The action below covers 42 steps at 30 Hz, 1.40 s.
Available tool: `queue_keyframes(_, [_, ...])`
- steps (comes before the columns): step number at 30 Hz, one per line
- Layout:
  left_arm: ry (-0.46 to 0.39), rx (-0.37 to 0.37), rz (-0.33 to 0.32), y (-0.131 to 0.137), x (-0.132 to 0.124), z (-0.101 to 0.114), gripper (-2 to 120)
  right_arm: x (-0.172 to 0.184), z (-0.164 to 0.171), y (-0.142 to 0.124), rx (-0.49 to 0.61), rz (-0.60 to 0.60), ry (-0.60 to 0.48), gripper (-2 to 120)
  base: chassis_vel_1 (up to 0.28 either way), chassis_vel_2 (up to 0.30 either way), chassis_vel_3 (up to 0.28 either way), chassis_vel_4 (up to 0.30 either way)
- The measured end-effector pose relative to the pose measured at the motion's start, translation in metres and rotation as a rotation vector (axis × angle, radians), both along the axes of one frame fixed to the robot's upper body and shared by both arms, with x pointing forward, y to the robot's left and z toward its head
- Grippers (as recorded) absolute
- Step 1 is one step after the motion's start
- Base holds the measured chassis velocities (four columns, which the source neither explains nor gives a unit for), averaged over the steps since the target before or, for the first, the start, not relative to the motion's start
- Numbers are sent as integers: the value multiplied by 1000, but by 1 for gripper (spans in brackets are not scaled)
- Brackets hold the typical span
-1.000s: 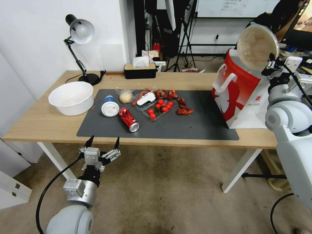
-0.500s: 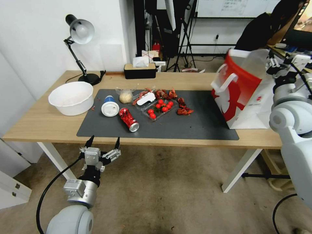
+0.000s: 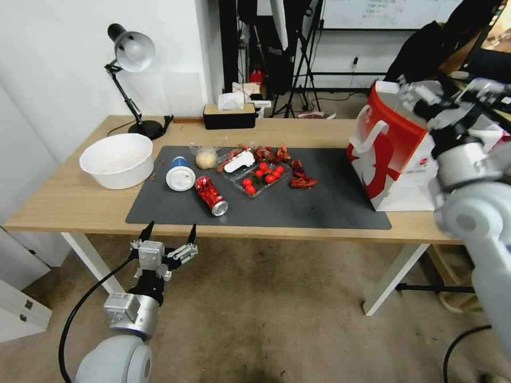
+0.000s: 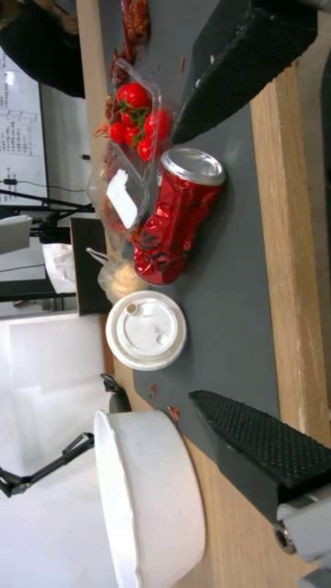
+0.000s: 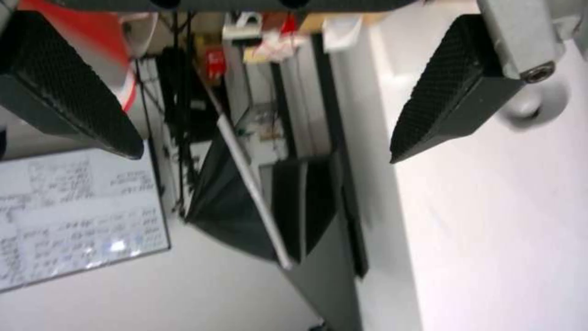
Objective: Pick up the trash from the table and place it into the takeout bag.
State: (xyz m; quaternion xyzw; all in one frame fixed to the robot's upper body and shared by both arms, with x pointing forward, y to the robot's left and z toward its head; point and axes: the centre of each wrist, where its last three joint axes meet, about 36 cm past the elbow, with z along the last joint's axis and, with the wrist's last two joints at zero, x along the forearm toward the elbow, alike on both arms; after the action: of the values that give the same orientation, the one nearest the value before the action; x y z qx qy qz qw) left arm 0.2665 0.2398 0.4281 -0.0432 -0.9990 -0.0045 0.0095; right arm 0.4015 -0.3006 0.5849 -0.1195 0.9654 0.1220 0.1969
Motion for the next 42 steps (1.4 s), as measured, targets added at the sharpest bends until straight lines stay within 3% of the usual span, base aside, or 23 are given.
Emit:
queue_keyframes(8, [6, 1, -1, 1, 1, -3, 100, -33, -44, 19, -76, -25, 31, 100, 0, 0, 0, 0])
queue_keyframes(15, [12, 2, 0, 2, 2, -6, 100, -71, -85, 30, -175, -115, 78, 100, 0, 0, 0, 0])
queue_keyframes(27, [12, 6, -4, 3, 3, -8, 100, -122, -156, 52, -205, -216, 218, 100, 0, 0, 0, 0])
queue_keyframes(42, [11, 8, -6, 3, 2, -8, 100, -147, -196, 70, -223, -268, 314, 100, 0, 0, 0, 0])
